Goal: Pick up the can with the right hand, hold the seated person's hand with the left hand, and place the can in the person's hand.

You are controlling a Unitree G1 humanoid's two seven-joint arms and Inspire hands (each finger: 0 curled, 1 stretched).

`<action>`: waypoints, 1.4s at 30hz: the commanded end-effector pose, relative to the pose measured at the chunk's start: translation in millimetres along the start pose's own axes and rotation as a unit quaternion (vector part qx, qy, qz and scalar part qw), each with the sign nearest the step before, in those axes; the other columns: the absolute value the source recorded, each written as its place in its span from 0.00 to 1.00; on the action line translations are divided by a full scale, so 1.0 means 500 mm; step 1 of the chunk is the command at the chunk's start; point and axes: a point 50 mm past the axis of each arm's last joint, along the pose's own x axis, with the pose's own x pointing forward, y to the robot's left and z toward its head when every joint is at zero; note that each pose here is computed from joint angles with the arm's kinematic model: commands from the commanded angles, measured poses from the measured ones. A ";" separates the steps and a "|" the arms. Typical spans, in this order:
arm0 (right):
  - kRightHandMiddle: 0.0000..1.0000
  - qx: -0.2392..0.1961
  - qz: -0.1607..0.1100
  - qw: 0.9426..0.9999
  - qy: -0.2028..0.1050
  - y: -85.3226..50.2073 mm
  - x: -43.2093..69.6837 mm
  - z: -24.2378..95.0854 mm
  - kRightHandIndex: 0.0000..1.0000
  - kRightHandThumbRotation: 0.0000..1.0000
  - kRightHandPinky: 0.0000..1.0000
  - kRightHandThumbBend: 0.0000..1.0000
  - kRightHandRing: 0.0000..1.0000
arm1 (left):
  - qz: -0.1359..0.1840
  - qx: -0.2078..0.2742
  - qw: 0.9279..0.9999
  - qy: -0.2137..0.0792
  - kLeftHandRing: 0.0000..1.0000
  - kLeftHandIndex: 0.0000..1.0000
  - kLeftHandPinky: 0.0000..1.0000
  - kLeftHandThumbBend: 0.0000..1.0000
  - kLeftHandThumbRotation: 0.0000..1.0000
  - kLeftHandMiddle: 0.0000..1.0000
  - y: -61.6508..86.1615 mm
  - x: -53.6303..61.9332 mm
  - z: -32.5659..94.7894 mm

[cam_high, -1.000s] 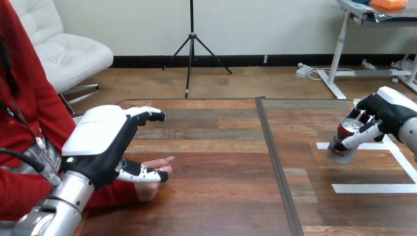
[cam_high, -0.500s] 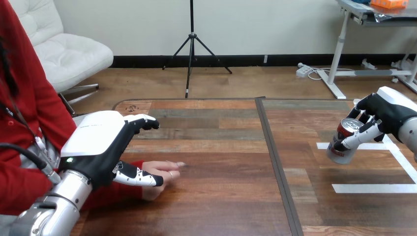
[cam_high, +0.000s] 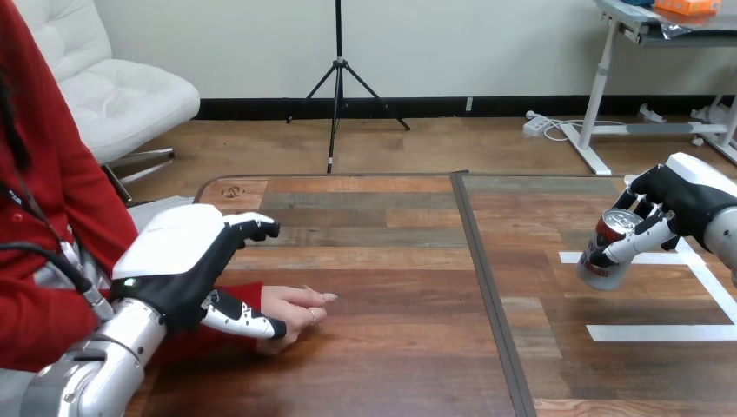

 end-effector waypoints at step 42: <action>0.47 0.018 -0.070 0.996 -0.062 -0.085 0.005 0.071 0.49 0.00 0.36 0.79 0.40 | -0.091 0.036 0.994 0.051 0.79 0.78 0.75 1.00 0.11 0.79 -0.002 0.056 -0.020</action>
